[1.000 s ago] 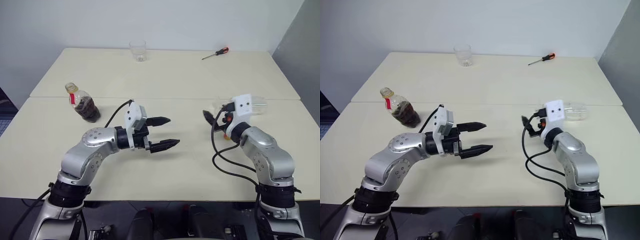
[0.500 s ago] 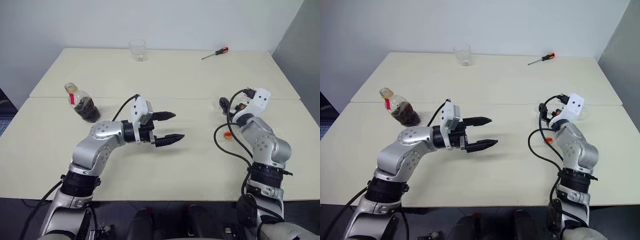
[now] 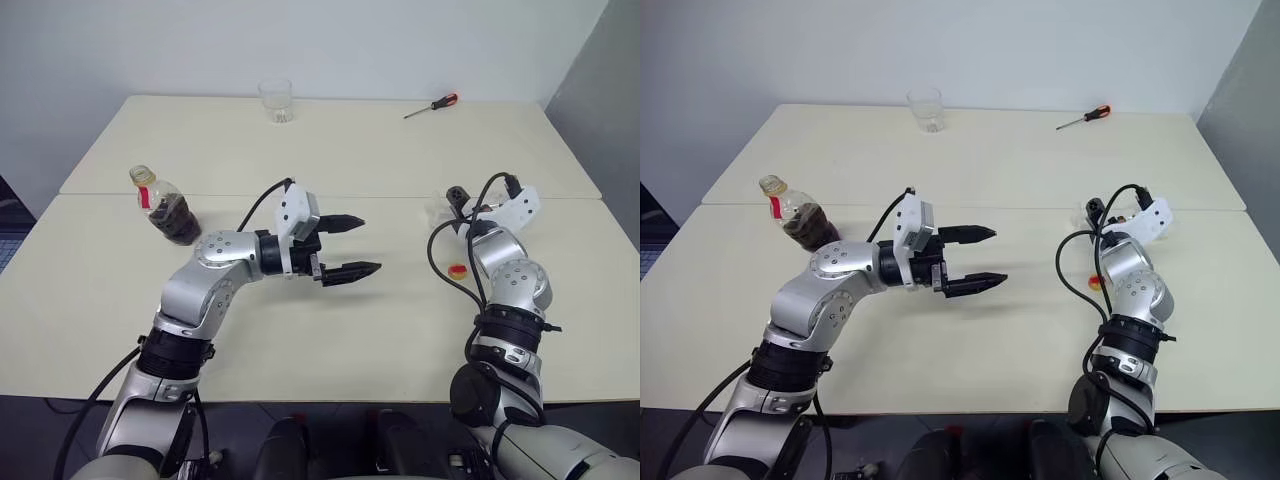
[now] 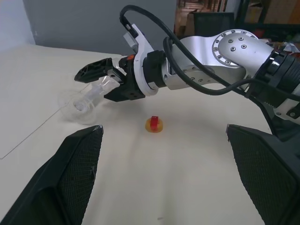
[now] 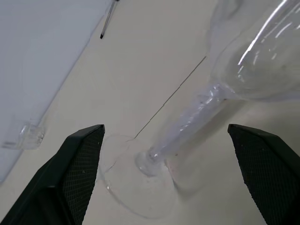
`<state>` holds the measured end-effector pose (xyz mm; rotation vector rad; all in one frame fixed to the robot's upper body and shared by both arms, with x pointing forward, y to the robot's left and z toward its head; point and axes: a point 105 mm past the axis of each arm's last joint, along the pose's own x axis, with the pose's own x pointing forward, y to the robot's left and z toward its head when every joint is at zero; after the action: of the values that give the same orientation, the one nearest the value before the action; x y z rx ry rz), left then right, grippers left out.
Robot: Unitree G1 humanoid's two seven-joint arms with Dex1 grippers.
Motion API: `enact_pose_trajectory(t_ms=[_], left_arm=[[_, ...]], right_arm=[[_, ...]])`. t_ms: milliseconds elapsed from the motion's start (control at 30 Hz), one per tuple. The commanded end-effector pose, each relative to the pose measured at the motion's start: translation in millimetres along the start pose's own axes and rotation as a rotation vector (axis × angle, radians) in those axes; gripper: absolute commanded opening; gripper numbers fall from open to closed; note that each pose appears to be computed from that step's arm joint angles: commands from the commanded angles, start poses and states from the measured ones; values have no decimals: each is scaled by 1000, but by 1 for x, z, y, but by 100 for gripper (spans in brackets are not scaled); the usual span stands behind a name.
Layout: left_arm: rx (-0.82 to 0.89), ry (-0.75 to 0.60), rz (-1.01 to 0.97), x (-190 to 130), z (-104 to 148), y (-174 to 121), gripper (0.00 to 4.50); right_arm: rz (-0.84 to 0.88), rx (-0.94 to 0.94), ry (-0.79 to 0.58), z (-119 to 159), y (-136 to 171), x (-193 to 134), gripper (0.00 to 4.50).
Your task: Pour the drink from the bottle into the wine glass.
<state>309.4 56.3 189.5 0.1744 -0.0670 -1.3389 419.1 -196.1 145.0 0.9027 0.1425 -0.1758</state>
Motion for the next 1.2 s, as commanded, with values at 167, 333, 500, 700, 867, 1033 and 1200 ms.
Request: enact_pose_trajectory(t_ms=[167,333,500,700,867,1033,1200], left_arm=[[58,-20,-42,6,13,-3,448],[57,-17,-48,6,13,-3,448],[58,-20,-55,7,14,-6,448],[61,-22,-59,7,15,-6,448],[66,-25,-60,8,16,-6,448],[69,-27,-60,8,17,-6,448],[70,-25,-58,8,17,-5,448]], right_arm=[[9,175,-39,6,14,10,450],[-11,285,-48,5,15,18,450],[-29,354,-85,9,17,24,450],[-26,413,-90,7,25,28,450],[-23,431,-77,0,28,32,450],[-34,445,-81,-2,26,34,450],[-50,442,-85,-4,23,36,450]])
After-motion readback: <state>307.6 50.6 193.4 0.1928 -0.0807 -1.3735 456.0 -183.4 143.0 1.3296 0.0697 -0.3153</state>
